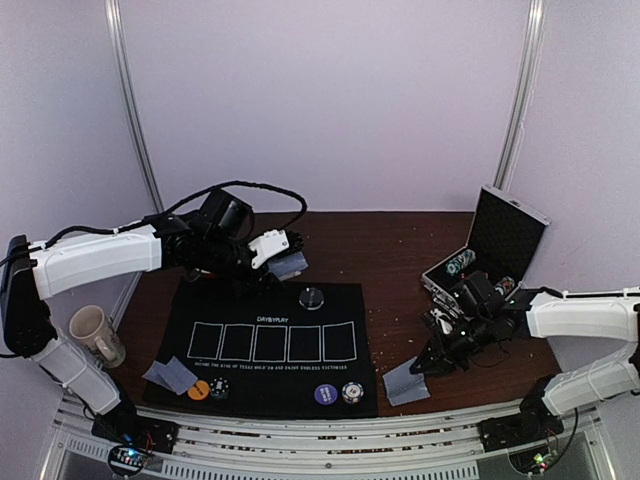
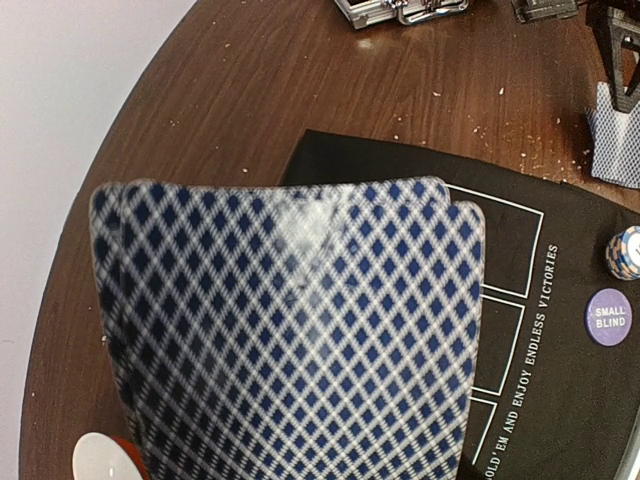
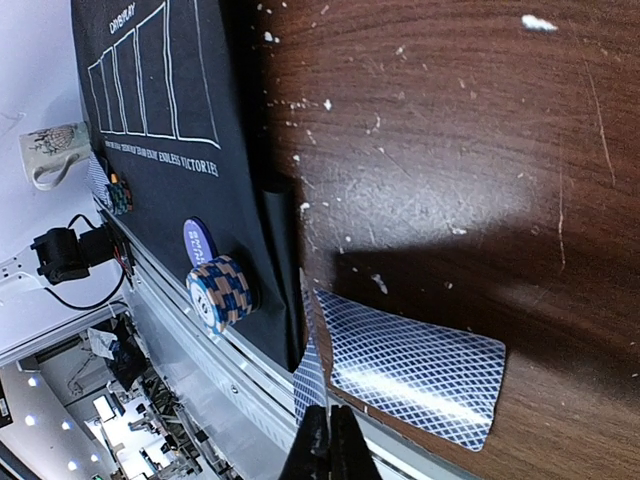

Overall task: Distribute texas hold em gaming equipment
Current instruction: Distribute the poker card in the small blind area, then pick up the poker card from the face-down deck piles, then flop the poker card in the community card area.

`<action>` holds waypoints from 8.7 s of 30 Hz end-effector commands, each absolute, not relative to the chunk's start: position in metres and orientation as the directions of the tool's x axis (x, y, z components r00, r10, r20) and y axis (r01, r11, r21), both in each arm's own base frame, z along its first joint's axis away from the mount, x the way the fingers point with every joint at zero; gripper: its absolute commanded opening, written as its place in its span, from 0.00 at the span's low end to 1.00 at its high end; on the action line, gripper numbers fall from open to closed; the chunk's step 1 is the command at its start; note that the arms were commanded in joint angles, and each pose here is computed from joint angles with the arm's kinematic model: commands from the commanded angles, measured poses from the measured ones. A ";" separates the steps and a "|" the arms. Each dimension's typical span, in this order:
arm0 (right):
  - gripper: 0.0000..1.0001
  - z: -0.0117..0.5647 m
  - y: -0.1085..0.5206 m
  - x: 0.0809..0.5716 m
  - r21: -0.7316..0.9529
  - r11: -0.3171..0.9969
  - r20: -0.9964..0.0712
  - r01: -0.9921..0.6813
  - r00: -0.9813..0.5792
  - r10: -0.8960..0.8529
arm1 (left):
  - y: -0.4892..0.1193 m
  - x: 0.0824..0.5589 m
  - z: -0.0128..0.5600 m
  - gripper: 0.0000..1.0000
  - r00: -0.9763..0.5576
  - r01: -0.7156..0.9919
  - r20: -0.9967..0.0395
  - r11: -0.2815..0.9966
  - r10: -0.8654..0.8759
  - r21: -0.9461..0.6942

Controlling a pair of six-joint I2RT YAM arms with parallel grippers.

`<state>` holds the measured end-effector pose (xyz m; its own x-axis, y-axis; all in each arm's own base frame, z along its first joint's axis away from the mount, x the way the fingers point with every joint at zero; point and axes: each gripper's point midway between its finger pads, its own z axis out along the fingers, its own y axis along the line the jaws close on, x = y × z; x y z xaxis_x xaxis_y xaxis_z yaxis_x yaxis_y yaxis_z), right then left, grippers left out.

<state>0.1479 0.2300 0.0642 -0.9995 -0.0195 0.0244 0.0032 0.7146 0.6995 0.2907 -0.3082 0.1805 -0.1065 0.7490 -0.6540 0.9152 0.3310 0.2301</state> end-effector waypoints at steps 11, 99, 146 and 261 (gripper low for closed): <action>0.37 0.048 0.210 0.140 0.588 0.809 0.049 -0.008 -0.998 -0.045 | -0.312 0.296 0.189 0.47 -0.101 0.913 -0.680 0.340 0.726 0.228; 0.33 0.224 0.435 0.322 0.644 0.437 -0.658 -0.628 -0.746 -0.104 | -0.321 0.286 0.198 0.47 -0.117 0.934 -0.715 0.322 0.689 0.158; 0.00 0.271 0.389 0.309 0.469 0.568 -0.738 -0.676 -0.654 -0.169 | -0.293 0.322 0.165 0.44 -0.309 0.866 -0.657 0.489 0.688 0.104; 0.49 0.140 0.673 0.224 -0.104 0.354 -0.876 -0.929 -0.083 -0.475 | -0.140 0.384 0.187 0.46 -0.585 0.466 -0.725 0.882 0.363 0.066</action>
